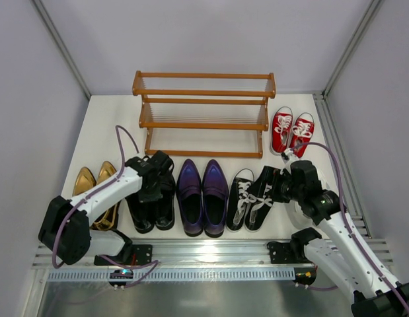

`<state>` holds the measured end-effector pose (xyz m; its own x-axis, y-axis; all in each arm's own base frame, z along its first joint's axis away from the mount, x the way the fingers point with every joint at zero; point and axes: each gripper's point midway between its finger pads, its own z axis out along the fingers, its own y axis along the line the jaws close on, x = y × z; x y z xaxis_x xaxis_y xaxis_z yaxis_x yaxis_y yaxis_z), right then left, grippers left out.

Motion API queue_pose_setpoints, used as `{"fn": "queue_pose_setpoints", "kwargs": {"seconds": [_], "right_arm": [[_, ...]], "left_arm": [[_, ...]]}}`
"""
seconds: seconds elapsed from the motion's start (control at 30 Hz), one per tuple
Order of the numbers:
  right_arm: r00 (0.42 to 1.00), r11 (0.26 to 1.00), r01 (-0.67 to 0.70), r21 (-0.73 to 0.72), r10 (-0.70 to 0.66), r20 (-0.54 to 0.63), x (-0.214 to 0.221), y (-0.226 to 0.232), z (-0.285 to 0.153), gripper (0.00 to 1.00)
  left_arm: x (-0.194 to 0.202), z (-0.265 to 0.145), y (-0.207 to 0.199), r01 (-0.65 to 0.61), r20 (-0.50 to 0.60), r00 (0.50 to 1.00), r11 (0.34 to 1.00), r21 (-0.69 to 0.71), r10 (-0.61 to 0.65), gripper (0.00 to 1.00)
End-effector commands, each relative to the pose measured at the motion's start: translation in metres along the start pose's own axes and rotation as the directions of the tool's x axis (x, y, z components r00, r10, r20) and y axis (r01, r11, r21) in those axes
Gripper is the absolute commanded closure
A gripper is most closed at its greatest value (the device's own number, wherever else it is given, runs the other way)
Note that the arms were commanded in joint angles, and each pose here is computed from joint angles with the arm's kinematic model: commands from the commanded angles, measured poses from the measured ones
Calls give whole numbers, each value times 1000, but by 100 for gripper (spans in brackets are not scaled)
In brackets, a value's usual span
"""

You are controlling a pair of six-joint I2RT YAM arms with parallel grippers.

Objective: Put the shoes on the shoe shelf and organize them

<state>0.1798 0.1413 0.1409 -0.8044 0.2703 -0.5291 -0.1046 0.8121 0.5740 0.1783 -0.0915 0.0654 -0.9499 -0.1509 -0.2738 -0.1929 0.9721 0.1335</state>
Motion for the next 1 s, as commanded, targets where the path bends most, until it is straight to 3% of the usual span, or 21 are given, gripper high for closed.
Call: {"fn": "queue_pose_setpoints", "kwargs": {"seconds": [0.0, 0.13, 0.53, 0.8, 0.97], "right_arm": [[999, 1000, 8, -13, -7, 40, -8, 4, 1, 3], [999, 1000, 9, -9, -9, 42, -7, 2, 2, 3], [999, 1000, -1, -28, 2, 37, -4, 1, 10, 3], [999, 1000, 3, -28, -1, 49, -6, 2, 8, 3], [998, 1000, 3, -28, -1, 56, -8, 2, 8, 3]], "left_arm": [[-2, 11, -11, 4, 0, 1000, 1000, 21, -4, 100], [-1, -8, -11, -1, 21, 1000, 999, 46, 0, 100], [-43, -109, 11, -28, 246, 969, 996, 87, 6, 100], [-64, -129, -16, -134, 283, 956, 976, 172, 82, 100], [-64, -135, -47, -226, 229, 959, 937, 267, 166, 100]]}}
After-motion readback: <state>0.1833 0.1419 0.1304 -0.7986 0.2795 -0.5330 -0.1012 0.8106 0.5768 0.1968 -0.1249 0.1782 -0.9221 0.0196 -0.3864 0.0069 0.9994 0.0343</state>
